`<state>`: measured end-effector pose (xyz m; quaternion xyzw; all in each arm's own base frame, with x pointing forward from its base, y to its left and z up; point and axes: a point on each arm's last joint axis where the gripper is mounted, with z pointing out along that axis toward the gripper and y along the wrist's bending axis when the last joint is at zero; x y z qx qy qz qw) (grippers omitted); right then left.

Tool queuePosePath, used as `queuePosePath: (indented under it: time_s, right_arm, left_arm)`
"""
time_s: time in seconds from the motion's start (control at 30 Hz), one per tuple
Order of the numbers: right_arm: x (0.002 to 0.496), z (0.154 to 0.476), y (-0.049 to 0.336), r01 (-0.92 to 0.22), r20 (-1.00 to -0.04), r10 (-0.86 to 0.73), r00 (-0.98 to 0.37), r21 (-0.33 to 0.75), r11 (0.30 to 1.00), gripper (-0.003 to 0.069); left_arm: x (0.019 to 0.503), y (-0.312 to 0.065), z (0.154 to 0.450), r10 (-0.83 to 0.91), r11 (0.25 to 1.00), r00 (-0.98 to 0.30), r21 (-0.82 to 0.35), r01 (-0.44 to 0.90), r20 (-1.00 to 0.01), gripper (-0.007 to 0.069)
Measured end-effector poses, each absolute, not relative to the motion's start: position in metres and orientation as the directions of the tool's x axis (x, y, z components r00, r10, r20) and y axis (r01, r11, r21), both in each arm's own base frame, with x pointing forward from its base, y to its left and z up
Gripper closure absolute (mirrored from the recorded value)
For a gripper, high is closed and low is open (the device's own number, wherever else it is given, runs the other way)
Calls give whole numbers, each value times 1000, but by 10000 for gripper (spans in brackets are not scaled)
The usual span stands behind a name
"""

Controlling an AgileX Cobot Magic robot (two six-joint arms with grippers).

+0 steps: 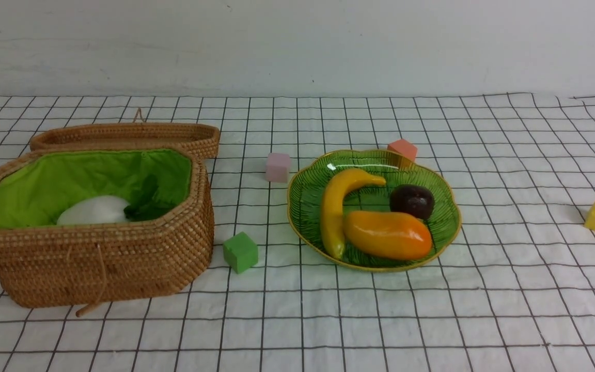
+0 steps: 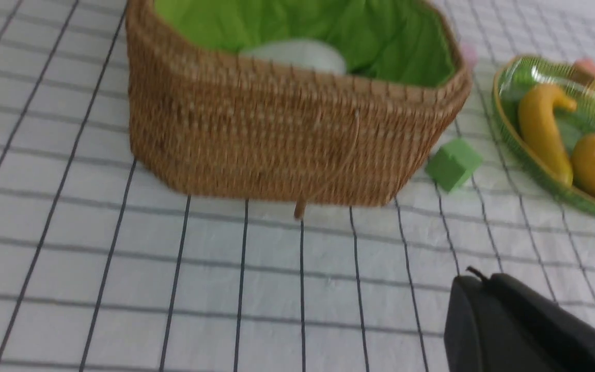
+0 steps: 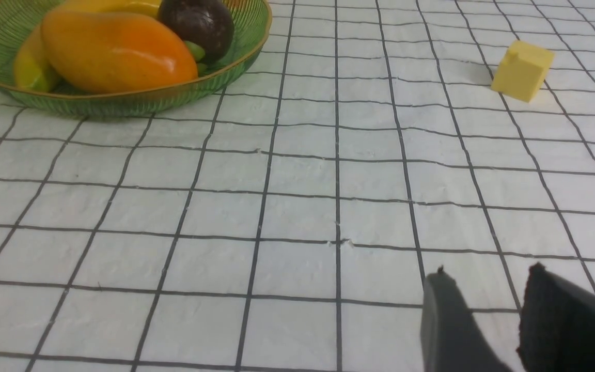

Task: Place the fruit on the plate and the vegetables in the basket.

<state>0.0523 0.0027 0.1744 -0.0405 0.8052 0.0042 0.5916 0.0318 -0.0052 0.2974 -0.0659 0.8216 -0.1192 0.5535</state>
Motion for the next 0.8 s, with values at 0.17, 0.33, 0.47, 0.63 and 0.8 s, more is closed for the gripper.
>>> queuePosePath:
  time_s: [0.17,0.33,0.47,0.63,0.8]
  right_arm:
    - [52,174,3,-70,-953,-60,-297,-41,997,421]
    - [52,174,3,-70,-953,-60,-297,-41,997,421]
    - [52,174,3,-70,-953,-60,-297,-41,997,421]
    - [52,174,3,-70,-953,-60,-297,-41,997,421]
    - [52,174,3,-70,-953,-60,-297,-41,997,421]
  left_arm:
    - [33,-5,301,-242,963,-339,-269,33,-909,638]
    - [33,-5,301,-242,963,-339,-269,33,-909,638]
    - [35,-5,287,-249,961,-285,-274,47,-925,638]
    - [41,-5,233,-258,960,-219,-275,50,-941,638]
    - [53,-4,178,-269,961,-268,-276,-9,-925,638]
